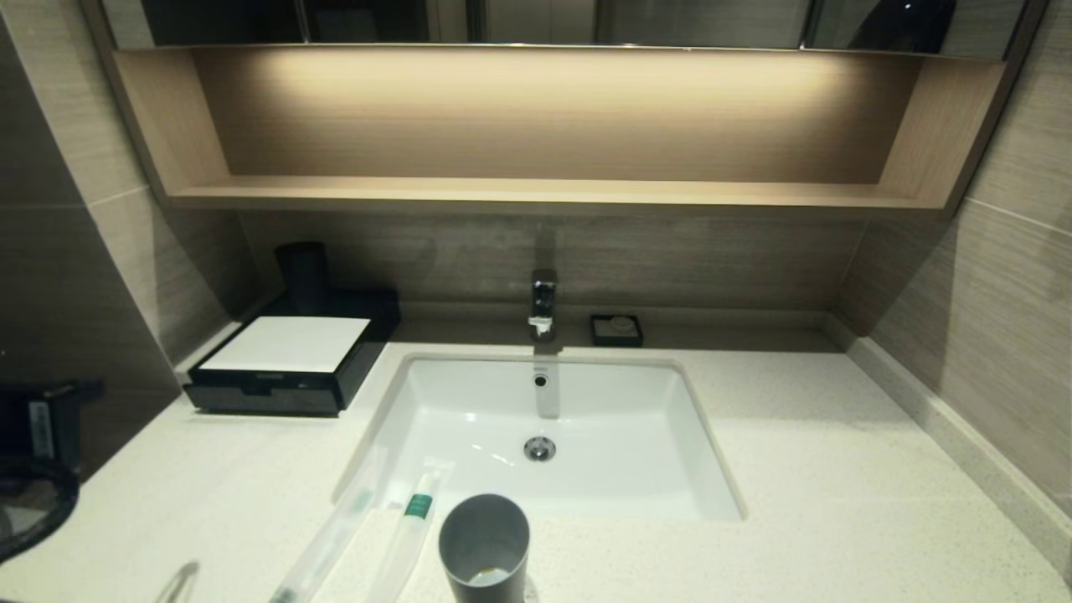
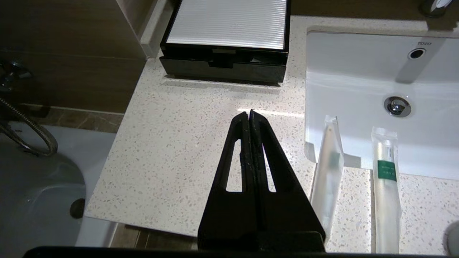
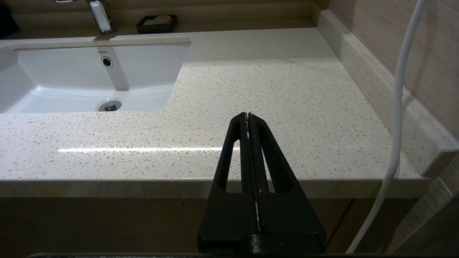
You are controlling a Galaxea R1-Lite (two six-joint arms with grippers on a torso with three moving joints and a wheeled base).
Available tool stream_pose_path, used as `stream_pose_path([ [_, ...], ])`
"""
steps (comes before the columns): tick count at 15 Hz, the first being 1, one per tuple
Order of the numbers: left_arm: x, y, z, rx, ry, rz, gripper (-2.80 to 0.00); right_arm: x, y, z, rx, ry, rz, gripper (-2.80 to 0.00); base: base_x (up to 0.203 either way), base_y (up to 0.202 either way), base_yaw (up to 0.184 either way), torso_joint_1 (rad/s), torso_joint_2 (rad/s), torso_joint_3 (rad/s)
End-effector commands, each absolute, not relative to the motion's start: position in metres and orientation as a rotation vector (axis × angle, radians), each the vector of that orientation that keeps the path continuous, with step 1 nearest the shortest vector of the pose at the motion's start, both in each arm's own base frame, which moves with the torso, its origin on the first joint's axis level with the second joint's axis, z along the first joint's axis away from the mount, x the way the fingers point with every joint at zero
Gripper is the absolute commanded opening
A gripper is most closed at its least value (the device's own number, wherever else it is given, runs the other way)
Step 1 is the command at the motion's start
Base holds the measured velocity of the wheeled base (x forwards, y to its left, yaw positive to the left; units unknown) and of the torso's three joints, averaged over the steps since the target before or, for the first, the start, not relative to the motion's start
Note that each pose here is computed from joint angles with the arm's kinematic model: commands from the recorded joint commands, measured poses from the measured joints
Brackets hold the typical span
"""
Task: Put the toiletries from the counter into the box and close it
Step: Open the drawer
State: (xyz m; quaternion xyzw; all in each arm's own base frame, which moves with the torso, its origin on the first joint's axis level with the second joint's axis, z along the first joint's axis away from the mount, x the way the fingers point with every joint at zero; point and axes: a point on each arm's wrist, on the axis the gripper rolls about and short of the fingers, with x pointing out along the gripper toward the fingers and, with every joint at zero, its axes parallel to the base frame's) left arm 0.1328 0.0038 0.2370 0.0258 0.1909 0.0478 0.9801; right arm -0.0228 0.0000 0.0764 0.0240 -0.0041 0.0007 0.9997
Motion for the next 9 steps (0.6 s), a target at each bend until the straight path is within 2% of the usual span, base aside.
stream_pose_path([
  [1,0.162,0.004,0.218,0.019,0.484,0.104,-2.8,-0.023,0.0,0.076,0.048,-0.008,0.002,-2.8,0.0,0.0,0.0,0.0,0.0,0.0],
  [9,0.226,0.016,0.174,-0.011,0.514,0.148,-2.8,-0.023,0.0,0.076,0.048,-0.008,0.0,-2.8,0.0,0.0,0.0,0.0,0.0,0.0],
])
